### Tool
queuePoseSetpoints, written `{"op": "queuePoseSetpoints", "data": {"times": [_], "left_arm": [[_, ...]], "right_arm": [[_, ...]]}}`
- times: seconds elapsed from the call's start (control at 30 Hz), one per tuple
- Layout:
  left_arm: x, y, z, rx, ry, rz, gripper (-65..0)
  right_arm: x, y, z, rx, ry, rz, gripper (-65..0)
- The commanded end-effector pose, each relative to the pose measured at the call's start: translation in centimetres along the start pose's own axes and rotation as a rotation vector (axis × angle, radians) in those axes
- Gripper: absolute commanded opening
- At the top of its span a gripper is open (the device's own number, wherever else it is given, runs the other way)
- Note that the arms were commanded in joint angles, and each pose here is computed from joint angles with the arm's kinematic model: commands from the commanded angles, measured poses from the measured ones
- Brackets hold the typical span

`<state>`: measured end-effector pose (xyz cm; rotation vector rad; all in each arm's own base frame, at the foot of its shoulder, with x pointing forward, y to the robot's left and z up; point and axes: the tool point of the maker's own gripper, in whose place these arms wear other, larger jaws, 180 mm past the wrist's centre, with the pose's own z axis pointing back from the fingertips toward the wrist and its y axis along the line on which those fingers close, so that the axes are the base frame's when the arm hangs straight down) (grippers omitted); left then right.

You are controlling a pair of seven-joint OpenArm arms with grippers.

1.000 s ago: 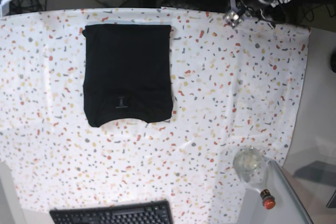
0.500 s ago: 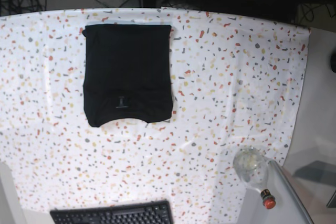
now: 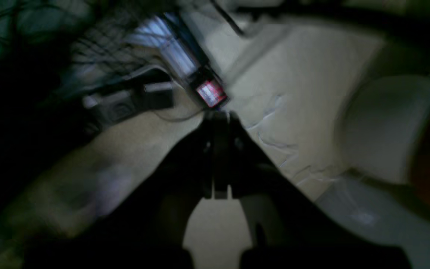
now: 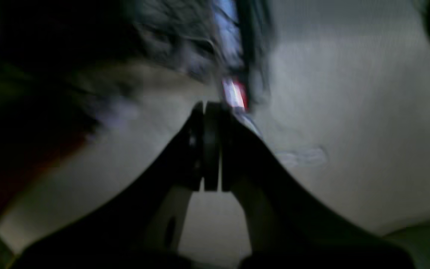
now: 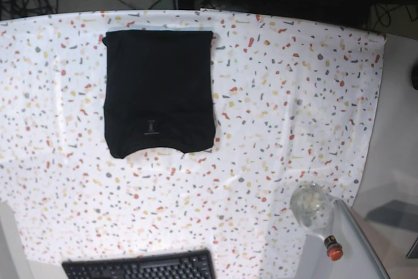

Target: Layout the t-shirt on the table in an organized manner, then fold the t-shirt properly

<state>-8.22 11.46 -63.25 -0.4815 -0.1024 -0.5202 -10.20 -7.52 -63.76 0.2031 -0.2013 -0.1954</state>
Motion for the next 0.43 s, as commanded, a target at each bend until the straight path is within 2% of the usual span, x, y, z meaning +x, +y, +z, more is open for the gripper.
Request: {"op": "queuePoseSetpoints", "data": {"times": [0.0,0.2,0.4], "left_arm": [[-0.6,-0.3,0.1,-0.010,0.013,0.014,-65.0],[1.8,1.2,-0.2,0.044,-0.033,0.067,-65.0],[1.8,4.3,0.3,0.220,-0.053,0.071,-65.0]], "right_arm": [[0.0,-1.4,0.2,-0.027,0.002,0.004,-65.0],[3.2,-1.8,-0.9,-0.003,0.002,0.033,-65.0],[5.8,-3.0,-1.2,-0.009,-0.045,0.059,-65.0]]}}
